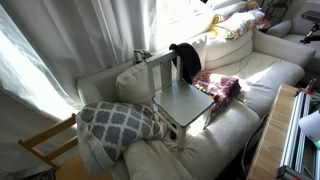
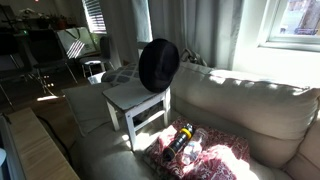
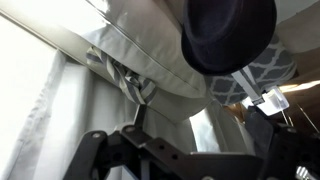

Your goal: Hang the black hat on the backrest of the white chair

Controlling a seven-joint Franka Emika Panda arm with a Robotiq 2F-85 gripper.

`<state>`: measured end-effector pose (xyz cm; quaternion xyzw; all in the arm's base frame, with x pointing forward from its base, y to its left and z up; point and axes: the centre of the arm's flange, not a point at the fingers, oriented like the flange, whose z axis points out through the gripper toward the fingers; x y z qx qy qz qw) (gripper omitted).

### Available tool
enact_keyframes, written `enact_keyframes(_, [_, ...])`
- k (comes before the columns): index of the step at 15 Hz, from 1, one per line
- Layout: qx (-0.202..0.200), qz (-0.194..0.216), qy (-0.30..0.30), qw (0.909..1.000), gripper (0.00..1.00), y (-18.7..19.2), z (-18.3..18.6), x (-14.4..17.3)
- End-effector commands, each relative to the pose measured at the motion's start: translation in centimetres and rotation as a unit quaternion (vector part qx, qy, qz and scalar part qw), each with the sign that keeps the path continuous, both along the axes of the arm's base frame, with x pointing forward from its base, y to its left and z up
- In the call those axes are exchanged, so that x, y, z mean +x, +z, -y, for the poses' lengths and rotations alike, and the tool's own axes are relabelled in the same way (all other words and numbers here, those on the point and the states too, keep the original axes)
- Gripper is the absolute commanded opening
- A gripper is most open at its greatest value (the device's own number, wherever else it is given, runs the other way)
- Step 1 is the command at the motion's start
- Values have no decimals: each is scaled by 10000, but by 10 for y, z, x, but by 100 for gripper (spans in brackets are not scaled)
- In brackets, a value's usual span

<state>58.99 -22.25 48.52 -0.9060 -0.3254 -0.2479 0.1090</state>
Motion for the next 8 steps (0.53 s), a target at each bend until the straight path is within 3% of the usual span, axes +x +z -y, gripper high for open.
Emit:
enact_keyframes(1, [-215, -844, 29, 9962, 100, 19, 20, 0])
enact_keyframes(3, [-147, -1245, 111, 9920, 100, 21, 26, -7])
enact_keyframes(4, [-120, -857, 69, 9962, 100, 18, 15, -14])
enact_keyframes(8, [-106, -1080, 92, 9940, 100, 18, 21, -17])
